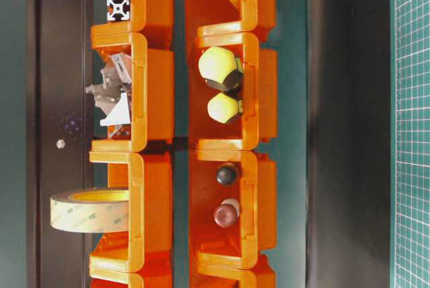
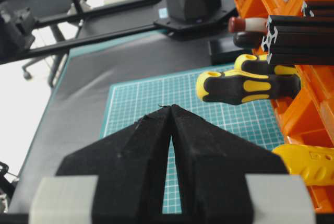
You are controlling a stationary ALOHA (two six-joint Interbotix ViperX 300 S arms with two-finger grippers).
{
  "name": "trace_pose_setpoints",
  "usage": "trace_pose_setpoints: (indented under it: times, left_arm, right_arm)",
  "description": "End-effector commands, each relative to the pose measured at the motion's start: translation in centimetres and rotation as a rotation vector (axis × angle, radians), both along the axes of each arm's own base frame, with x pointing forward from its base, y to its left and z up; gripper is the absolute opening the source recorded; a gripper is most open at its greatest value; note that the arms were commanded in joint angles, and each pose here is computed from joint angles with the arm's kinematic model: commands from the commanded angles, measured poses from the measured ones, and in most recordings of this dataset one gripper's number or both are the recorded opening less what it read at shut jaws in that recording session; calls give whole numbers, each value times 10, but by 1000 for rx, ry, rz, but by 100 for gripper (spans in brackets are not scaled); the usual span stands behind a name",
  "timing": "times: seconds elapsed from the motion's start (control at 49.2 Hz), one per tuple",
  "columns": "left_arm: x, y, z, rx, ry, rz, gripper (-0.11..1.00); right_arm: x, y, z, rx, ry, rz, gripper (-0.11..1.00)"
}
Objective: Pick scraper from container rack with left arm.
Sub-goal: 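Close the left gripper on the brown scraper handle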
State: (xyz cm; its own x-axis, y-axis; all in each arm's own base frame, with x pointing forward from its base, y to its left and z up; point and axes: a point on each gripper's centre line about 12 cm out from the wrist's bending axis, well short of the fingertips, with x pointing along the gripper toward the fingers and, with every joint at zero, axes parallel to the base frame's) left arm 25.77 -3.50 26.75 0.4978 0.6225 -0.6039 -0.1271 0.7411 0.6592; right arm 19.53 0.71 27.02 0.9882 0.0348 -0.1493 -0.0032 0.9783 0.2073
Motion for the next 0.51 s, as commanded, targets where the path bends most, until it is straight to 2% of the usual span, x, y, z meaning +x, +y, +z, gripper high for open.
trace_pose_setpoints:
  times: [0.0,0.122,0.203,0.305,0.488]
  left_arm:
    - [-1,-11,26,1,-40,14,30]
    - [-8,-27,46,26,-33,1,26]
    - [-10,-39,58,25,-43,-18,22]
    - [-13,-52,72,8,-67,-46,20]
    - [-24,-76,107,-51,-128,-105,20]
  right_arm:
    - [2,0,9,4,-20,-1,1]
    - [2,0,9,4,-21,-1,1]
    - [2,0,9,4,-23,1,1]
    - [2,-1,10,4,-27,-7,1]
    - [1,-2,11,4,-32,-9,1]
